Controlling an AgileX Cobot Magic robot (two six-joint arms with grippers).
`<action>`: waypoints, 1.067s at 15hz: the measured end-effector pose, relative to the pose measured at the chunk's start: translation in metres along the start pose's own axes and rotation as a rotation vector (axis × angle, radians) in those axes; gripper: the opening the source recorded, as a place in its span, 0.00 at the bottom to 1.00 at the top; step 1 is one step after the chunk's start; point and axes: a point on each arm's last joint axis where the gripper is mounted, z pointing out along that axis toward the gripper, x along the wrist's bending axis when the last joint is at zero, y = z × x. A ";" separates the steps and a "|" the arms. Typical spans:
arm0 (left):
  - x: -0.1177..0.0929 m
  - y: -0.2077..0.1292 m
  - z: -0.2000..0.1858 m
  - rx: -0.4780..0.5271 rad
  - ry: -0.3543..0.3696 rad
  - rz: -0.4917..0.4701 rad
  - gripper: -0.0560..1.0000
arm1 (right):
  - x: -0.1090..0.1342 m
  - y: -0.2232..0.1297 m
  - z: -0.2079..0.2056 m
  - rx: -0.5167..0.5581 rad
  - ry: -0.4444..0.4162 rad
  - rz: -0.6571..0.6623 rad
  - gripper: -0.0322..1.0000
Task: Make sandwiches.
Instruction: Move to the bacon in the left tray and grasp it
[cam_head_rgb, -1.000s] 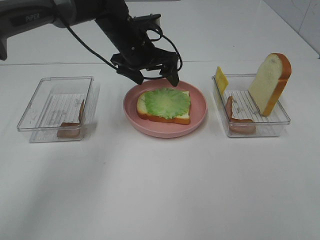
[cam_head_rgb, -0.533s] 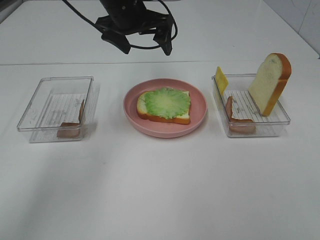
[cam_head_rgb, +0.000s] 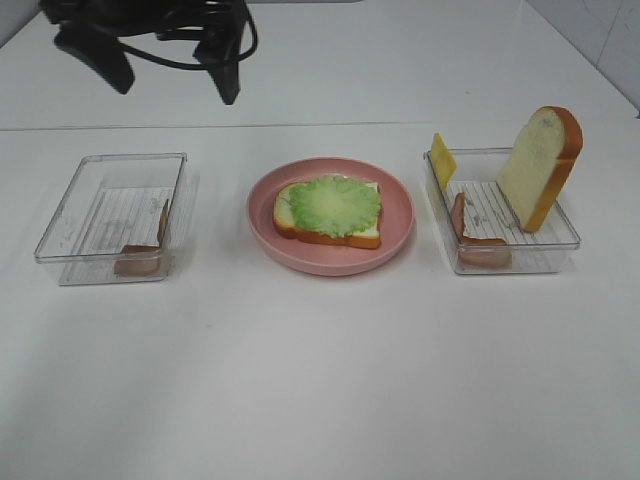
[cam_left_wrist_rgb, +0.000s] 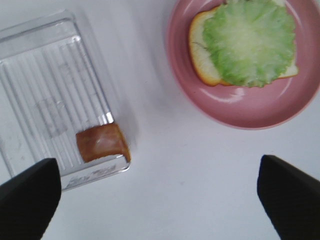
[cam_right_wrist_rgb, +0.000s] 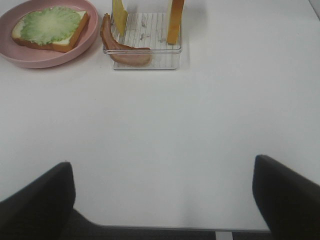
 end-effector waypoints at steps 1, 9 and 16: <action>0.012 -0.004 0.004 0.026 0.016 -0.040 0.99 | 0.000 0.000 0.000 0.000 0.000 0.000 0.94; 0.029 -0.010 0.079 0.204 0.037 -0.157 0.99 | 0.000 0.000 0.000 0.000 0.000 0.000 0.94; 0.031 -0.018 0.125 0.308 0.063 -0.178 0.99 | 0.000 0.000 0.000 0.000 0.000 0.000 0.94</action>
